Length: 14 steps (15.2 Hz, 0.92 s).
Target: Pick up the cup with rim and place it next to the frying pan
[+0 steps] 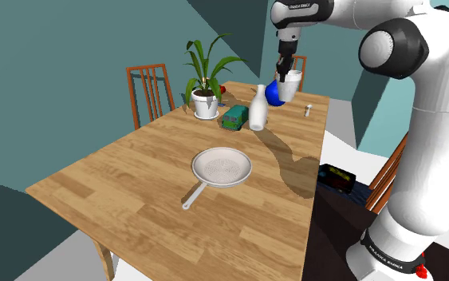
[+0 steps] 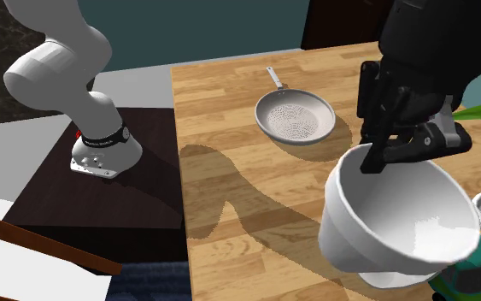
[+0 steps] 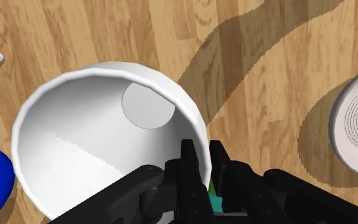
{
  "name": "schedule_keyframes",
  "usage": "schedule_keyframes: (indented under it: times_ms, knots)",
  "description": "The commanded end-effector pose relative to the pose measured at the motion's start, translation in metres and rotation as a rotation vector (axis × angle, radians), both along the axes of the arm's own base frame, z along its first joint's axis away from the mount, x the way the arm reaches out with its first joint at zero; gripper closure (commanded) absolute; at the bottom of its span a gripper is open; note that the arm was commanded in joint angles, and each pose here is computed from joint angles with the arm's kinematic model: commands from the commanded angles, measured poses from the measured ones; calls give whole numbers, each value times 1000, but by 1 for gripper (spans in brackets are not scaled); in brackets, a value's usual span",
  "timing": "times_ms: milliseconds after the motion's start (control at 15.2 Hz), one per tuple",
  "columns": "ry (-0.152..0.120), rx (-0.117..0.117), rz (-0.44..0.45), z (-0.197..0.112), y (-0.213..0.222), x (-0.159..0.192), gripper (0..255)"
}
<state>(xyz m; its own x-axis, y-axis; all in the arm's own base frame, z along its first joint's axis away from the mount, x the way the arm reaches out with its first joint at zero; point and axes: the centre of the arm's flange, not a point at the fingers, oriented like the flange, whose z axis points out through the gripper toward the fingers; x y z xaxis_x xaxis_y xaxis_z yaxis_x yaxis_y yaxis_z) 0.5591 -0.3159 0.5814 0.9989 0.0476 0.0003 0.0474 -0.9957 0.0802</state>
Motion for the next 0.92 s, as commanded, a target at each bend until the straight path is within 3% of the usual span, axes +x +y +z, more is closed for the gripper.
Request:
schedule_keyframes:
  times_ms: [0, 858]
  knots:
    - [0, 0, 0, 2, 16, -13, 255]
    - [0, 0, 0, 3, 150, -121, 255]
